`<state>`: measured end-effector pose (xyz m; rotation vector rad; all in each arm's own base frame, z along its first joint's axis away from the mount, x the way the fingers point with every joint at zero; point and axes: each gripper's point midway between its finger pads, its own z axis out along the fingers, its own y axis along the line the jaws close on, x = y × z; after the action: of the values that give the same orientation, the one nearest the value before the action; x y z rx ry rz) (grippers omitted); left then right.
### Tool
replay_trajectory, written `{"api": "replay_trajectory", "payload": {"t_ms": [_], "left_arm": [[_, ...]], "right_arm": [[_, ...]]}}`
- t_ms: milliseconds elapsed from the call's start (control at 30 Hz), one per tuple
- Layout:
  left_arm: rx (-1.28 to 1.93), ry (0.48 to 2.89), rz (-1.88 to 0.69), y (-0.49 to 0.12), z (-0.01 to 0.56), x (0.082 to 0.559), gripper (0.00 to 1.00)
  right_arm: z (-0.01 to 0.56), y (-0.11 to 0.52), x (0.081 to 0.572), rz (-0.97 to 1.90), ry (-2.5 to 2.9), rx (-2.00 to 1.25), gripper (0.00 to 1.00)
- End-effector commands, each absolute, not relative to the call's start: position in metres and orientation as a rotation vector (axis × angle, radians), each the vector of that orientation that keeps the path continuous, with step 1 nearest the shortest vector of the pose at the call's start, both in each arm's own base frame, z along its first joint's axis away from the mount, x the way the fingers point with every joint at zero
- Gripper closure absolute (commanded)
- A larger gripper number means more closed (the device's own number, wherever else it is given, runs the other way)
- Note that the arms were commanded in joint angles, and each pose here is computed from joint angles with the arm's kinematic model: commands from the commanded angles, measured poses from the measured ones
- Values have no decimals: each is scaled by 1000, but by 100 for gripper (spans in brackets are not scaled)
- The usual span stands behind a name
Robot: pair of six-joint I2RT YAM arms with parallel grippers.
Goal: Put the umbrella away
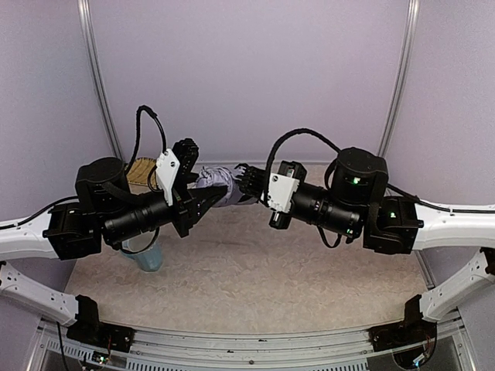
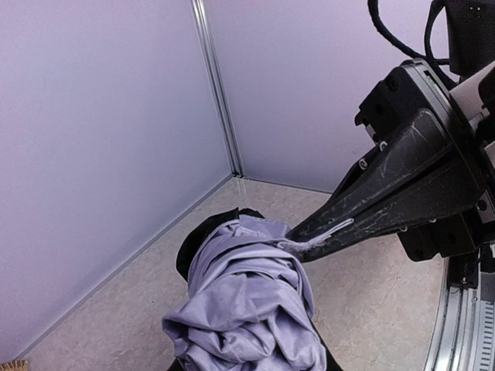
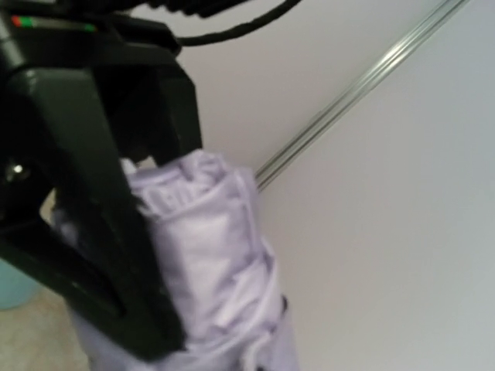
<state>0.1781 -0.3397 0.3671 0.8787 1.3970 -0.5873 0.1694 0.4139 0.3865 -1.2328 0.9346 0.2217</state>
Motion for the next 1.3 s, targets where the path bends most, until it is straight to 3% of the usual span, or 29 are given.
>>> {"api": "replay_trajectory", "payload": {"t_ms": [0,267,500,733,867,1267], "left_arm": [[921,1330,-600,-335,380,171,100],[1244,1331,-636,-350,334,140,100],[1026,1506,-608,-327,324,193,100],[734,1555,-604,-290,339,242,100],[734,1591,-600,-292,330,249,100],[677,1571,-677,-286,340,251,100]], "right_arm": [[422,393,177,314,985,-1148,100],[430,366,227,322,1122,-1085,100],[436,361,236,316,1174,-1084,100],[392,403,199,341,1169,-1208,100],[377,426,183,345,1142,-1247,100],[319,449,199,105,1208,-1349,100]]}}
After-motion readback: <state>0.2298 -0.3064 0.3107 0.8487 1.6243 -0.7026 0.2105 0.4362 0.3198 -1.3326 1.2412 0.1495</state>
